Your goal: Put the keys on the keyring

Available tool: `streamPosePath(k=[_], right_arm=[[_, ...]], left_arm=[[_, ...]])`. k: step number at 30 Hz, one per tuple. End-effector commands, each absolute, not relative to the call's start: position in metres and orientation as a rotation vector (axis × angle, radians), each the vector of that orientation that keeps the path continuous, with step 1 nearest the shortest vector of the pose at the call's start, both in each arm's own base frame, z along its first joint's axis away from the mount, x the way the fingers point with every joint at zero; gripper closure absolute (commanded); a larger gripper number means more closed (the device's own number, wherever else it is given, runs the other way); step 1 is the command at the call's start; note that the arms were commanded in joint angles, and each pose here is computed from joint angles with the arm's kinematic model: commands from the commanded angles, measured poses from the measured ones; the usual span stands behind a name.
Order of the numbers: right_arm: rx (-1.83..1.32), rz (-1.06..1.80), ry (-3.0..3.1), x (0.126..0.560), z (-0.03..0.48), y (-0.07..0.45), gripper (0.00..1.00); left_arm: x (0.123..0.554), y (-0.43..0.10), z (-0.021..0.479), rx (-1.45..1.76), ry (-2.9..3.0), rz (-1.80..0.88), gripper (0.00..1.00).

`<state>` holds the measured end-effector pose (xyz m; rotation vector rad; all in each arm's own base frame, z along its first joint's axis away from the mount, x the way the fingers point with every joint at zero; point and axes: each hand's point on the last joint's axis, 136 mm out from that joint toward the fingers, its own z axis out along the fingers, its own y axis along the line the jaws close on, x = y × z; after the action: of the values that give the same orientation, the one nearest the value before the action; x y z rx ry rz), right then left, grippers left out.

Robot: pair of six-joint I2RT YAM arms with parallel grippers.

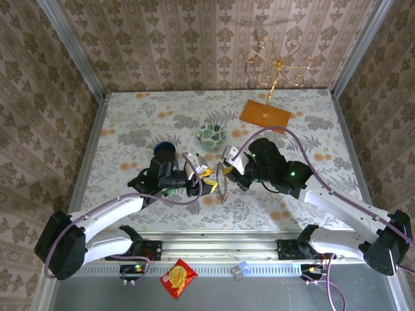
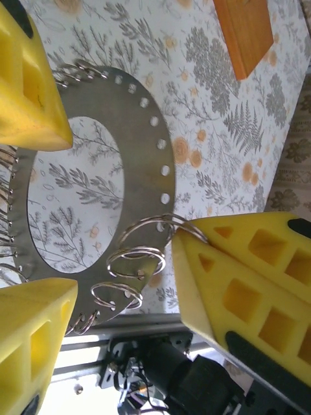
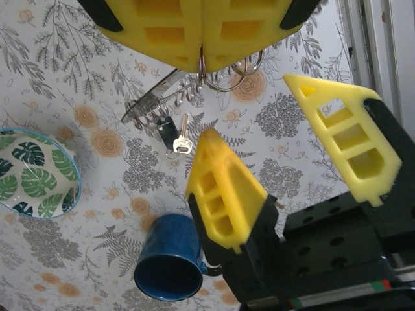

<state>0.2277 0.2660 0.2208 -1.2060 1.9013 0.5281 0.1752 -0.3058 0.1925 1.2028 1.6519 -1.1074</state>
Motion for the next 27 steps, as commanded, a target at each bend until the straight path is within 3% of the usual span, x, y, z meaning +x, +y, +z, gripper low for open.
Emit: streamPosePath(k=[1,14,27], right_arm=[[-1.216,0.574,1.836,0.225,0.230,0.274,1.00],[-1.228,0.593,1.827,0.222,0.228,0.281,1.00],[-1.228,0.577,1.840,0.223,0.223,0.284,1.00]], left_arm=[[0.167,-0.313,0.208,1.211,1.579,-1.220,0.46],[0.157,-0.322,0.208,1.260,1.528,-1.290,0.46],[0.153,-0.321,0.218,1.265,1.454,-1.262,0.58]])
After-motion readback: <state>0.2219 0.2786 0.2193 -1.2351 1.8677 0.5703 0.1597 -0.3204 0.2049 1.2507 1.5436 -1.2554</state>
